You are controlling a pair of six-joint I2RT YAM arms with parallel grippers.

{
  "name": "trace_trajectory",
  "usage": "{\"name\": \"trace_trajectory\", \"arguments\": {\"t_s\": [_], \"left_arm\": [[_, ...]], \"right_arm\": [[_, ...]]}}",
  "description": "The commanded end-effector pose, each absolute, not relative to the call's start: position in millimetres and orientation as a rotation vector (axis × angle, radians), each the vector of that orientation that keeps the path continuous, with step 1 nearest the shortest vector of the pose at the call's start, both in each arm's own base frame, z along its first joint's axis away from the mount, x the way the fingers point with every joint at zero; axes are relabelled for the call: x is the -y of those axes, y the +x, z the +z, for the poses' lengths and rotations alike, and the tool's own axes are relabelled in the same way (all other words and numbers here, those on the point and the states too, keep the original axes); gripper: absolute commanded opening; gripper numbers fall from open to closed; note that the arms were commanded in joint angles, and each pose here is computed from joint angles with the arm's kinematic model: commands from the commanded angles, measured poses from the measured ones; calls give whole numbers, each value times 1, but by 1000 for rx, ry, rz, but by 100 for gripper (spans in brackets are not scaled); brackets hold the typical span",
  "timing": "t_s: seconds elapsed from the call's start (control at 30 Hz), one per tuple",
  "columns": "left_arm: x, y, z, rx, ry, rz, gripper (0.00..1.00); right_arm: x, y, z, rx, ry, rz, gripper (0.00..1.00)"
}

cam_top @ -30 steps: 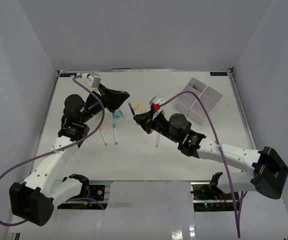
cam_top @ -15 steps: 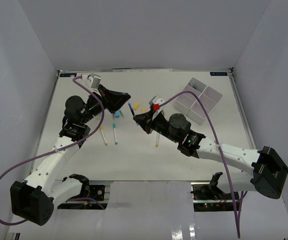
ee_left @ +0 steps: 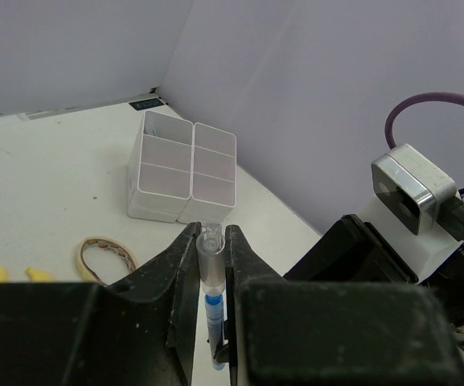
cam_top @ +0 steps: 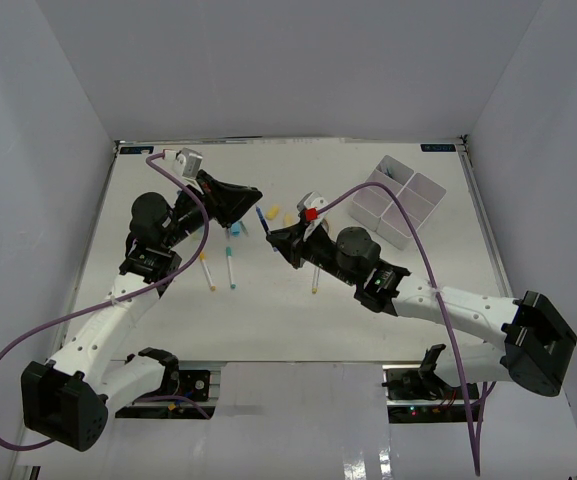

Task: Sort the stationery into containers
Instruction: Close the pen cap on the pen.

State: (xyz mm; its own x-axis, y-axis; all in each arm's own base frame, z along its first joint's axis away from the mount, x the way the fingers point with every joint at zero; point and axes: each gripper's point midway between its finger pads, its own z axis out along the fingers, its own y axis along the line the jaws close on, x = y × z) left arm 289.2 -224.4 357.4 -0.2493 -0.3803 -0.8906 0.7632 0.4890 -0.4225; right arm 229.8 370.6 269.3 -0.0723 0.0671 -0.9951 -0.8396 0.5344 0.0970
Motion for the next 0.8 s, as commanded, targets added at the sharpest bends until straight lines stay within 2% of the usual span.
{"name": "trace_trajectory", "arguments": {"t_s": [0.0, 0.77], "left_arm": [[224, 285, 362, -1429, 372, -1131, 5], [228, 286, 357, -1443, 387, -1148, 6]], "right_arm": [[-374, 232, 308, -1354, -659, 886, 8], [-377, 233, 328, -1311, -654, 896, 8]]}}
